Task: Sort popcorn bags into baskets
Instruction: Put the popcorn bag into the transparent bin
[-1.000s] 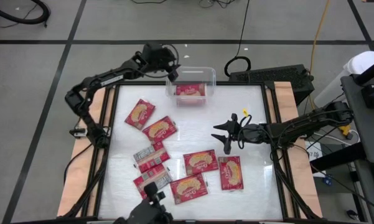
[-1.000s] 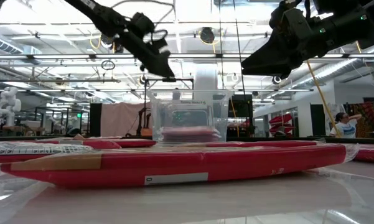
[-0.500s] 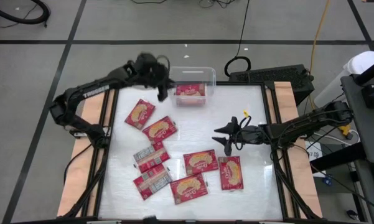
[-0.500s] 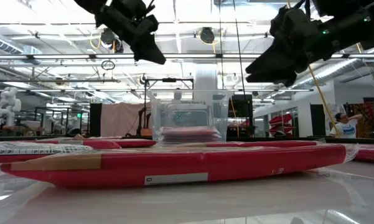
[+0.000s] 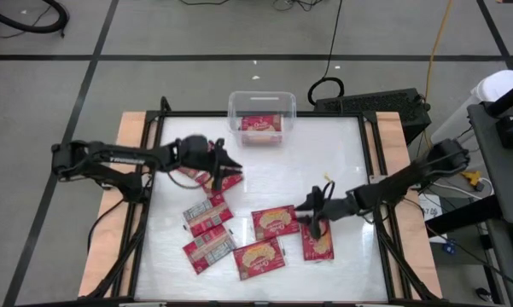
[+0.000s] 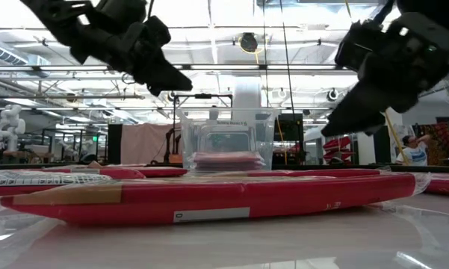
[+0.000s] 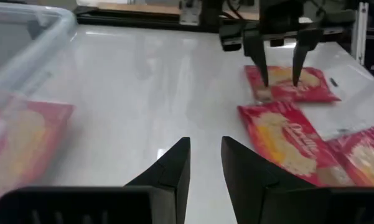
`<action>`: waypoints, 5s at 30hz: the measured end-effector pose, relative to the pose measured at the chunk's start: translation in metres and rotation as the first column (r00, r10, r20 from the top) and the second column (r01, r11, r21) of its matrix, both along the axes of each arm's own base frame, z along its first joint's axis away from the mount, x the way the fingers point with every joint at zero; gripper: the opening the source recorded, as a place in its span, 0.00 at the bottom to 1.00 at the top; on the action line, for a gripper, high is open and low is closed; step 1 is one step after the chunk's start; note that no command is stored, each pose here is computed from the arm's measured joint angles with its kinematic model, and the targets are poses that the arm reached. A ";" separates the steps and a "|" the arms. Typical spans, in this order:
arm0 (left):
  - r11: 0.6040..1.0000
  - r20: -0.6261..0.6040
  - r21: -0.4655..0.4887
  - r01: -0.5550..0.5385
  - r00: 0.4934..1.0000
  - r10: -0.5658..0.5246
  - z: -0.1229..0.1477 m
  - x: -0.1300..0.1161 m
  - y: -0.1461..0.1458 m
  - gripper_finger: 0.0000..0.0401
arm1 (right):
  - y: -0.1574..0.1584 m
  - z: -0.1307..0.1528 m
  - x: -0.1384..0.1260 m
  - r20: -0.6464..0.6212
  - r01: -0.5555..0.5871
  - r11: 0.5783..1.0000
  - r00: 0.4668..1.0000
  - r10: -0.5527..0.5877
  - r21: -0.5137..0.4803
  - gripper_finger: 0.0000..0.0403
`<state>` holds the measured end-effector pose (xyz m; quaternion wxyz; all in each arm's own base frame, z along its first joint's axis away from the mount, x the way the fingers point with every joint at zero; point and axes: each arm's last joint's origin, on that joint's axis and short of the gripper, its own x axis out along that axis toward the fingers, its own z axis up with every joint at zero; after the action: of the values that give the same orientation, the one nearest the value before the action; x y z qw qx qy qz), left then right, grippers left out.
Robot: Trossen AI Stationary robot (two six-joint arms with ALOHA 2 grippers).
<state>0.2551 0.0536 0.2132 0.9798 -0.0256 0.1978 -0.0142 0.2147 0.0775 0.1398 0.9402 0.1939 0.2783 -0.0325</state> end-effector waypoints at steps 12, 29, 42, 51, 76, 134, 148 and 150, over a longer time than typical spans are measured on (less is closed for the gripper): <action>0.998 -0.020 0.050 -0.033 0.999 0.034 -0.018 -0.002 -0.034 0.23 | 0.032 -0.024 0.016 -0.095 -0.241 0.942 0.970 0.224 -0.235 0.44; 0.996 0.020 0.076 -0.045 0.999 0.043 -0.015 0.000 -0.041 0.23 | 0.025 -0.046 0.021 -0.175 -0.250 0.840 0.967 0.187 -0.482 0.20; 0.991 -0.015 0.130 0.034 0.999 -0.032 -0.018 -0.001 -0.053 0.23 | -0.008 -0.022 0.035 -0.055 -0.101 0.861 0.995 0.085 -0.498 0.00; 0.978 -0.032 0.168 0.124 0.992 -0.120 -0.030 0.007 -0.074 0.36 | -0.028 -0.007 0.041 0.046 0.044 0.905 0.999 -0.027 -0.423 0.00; 0.938 0.012 0.347 0.006 1.000 -0.011 -0.092 0.043 -0.060 0.16 | -0.038 0.003 0.049 0.160 0.044 0.963 0.987 -0.001 -0.265 0.00; -0.122 -0.269 0.960 0.253 0.696 -0.666 0.002 0.050 -0.120 0.09 | -0.104 0.107 0.112 0.191 -0.302 0.931 0.945 0.265 0.207 0.68; -0.111 -0.302 0.946 0.304 0.709 -0.638 -0.002 0.049 -0.120 0.12 | -0.093 0.070 0.147 0.111 -0.473 0.835 0.880 0.461 0.282 0.49; -0.078 -0.296 0.945 0.318 0.728 -0.618 -0.003 0.049 -0.119 0.12 | -0.095 0.070 0.146 0.116 -0.489 0.831 0.872 0.476 0.265 0.39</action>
<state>0.3037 -0.0653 0.2103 0.6901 0.6861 0.0366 -0.2274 0.3612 -0.0172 0.2102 0.8859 0.2519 0.2985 0.2504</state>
